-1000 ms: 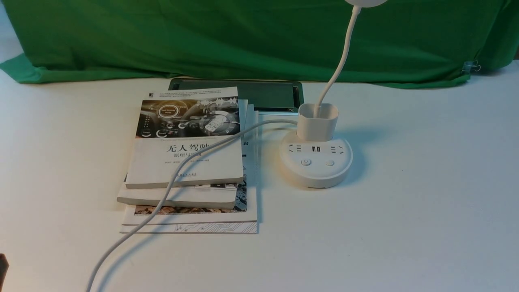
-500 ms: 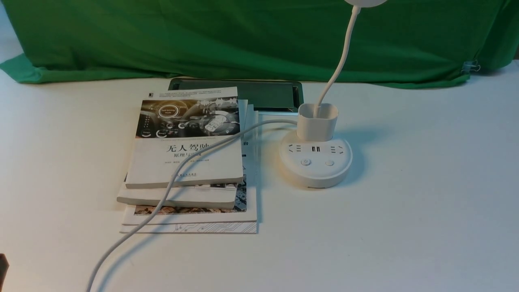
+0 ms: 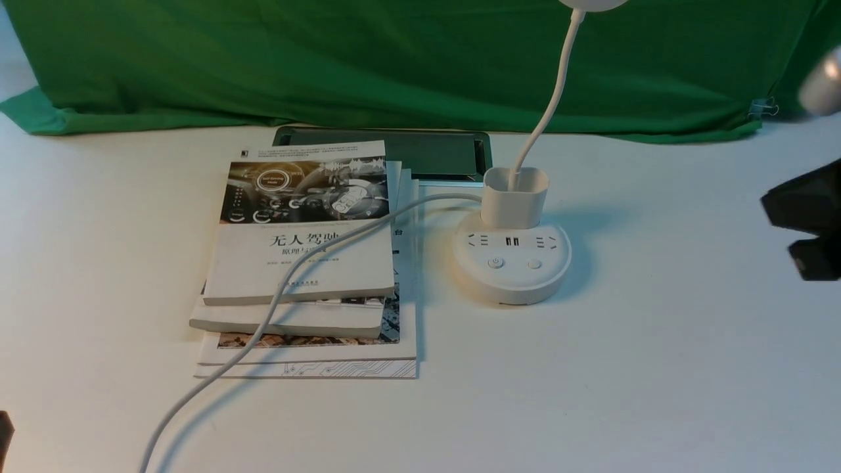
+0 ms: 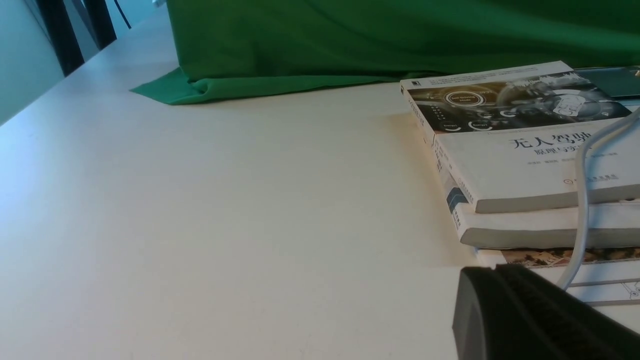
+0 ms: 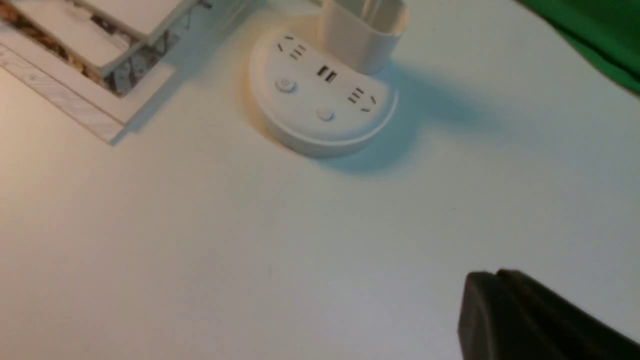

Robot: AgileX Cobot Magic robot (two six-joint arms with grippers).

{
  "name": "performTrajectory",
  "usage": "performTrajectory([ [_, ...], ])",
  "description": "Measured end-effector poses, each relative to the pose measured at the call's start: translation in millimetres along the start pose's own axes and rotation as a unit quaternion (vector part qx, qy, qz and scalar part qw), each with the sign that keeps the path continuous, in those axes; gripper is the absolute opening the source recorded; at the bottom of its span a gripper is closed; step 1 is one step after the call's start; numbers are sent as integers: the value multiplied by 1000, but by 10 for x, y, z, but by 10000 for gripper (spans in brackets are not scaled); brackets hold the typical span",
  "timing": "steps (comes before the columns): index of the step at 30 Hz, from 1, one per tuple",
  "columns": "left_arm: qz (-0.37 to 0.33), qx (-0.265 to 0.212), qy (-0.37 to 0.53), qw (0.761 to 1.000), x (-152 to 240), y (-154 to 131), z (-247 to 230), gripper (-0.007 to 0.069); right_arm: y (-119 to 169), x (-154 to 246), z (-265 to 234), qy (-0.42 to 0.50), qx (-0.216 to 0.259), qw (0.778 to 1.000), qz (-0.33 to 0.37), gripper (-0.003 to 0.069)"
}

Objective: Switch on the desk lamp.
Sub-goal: Use the right arm to press the button switch on the lamp holder

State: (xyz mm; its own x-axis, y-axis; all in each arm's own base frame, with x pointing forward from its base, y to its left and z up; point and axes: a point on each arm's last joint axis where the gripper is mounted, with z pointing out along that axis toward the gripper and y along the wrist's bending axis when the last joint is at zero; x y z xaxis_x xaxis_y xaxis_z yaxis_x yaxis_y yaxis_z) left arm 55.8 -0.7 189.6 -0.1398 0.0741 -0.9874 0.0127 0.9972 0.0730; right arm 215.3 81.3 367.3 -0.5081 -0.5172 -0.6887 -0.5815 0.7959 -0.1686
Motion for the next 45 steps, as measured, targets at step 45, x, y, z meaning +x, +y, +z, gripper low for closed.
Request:
performTrajectory([
  [45,0,0,0,1000,0,0,0,21,202,-268,2723,144,-66,987,-35,29],
])
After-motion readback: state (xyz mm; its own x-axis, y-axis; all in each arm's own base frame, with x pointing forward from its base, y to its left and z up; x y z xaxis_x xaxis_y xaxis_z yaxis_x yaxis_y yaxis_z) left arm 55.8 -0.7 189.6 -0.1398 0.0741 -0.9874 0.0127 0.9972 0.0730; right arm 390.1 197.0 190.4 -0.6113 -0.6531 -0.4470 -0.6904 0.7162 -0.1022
